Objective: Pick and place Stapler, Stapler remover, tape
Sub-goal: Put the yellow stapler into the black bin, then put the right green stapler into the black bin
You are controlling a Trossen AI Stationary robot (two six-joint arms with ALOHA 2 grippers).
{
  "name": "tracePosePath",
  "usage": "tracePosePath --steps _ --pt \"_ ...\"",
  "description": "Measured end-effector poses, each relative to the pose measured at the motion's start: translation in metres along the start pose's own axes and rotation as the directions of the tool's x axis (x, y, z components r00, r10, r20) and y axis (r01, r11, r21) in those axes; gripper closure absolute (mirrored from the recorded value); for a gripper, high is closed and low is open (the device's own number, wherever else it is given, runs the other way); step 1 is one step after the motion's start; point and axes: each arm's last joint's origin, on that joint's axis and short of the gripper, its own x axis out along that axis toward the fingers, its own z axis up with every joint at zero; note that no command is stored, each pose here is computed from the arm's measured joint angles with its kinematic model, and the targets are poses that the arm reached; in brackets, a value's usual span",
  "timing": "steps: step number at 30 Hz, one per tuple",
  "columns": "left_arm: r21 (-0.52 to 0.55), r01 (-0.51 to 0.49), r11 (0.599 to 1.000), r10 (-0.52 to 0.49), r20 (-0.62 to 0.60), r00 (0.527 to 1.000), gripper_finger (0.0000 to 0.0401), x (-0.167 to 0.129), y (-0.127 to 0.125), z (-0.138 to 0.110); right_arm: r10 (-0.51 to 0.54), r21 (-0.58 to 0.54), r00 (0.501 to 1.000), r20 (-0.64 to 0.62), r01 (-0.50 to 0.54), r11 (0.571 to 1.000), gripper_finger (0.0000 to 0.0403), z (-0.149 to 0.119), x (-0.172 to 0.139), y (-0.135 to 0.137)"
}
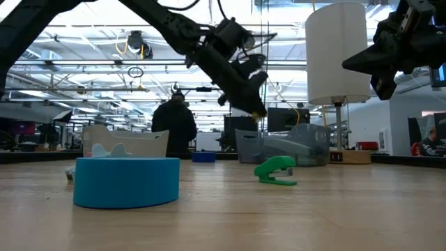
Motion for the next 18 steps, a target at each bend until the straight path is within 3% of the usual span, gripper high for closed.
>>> tracePosePath --steps 7,18 --pt "-0.011 0.003 1.000 -0.004 -0.038 0.999 0.0323 0.0128 -0.0032 -0.0118 0.000 0.004 1.000 0.000 0.000 1.000 0.0399 0.0000 0.0000 0.0000" --pt "-0.026 0.021 0.999 -0.022 -0.036 0.999 0.0356 0.0076 -0.0030 -0.0083 0.000 0.004 1.000 0.000 0.000 1.000 0.0399 0.0000 0.0000 0.0000"
